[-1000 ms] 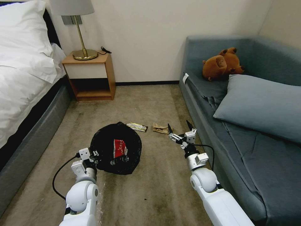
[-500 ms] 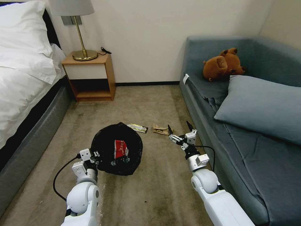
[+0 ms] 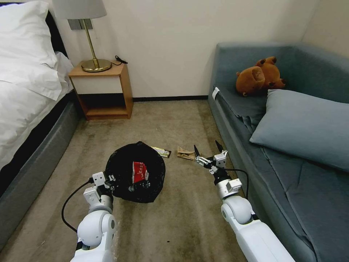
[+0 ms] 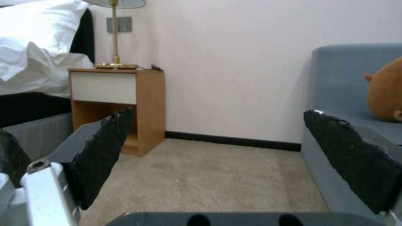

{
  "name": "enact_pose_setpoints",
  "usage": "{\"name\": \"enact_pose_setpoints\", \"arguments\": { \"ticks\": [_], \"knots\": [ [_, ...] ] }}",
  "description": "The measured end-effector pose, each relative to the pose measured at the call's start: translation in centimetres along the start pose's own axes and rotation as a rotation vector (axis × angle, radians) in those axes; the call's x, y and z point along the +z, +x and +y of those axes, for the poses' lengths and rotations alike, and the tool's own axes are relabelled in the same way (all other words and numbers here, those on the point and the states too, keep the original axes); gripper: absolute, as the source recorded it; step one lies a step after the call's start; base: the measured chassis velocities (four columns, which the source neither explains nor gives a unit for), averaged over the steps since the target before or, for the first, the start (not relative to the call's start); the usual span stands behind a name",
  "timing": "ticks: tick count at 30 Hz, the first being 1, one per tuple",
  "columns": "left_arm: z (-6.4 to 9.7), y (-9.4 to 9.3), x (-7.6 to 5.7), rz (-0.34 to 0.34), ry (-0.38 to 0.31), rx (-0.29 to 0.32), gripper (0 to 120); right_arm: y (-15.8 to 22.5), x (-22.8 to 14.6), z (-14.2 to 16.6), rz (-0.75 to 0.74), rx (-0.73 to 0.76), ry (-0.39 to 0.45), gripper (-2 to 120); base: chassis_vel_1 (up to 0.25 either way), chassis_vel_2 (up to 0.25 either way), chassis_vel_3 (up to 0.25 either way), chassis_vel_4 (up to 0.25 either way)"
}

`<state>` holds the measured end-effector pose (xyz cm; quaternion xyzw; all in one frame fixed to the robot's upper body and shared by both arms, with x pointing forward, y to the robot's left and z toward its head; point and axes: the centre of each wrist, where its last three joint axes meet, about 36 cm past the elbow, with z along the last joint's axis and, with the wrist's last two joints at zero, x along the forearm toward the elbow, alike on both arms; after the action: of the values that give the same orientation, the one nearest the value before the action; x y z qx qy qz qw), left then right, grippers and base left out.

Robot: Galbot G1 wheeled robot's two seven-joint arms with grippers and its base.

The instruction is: Pick up the trash bin, then pick up the garbage on the floor and place it into the trash bin.

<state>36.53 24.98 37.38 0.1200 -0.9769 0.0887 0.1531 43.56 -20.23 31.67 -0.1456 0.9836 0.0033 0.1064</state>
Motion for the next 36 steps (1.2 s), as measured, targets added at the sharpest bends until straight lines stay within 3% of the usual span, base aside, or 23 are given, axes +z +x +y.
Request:
{"name": "enact_pose_setpoints", "arguments": {
  "ticks": [36],
  "knots": [
    [0.28, 0.65, -0.29, -0.005, -0.005, 0.002, 1, 0.65, 0.13, 0.28, 0.004, -0.007, 0.007, 100, -0.046, 0.042, 0.044, -0.046]
  ]
}}
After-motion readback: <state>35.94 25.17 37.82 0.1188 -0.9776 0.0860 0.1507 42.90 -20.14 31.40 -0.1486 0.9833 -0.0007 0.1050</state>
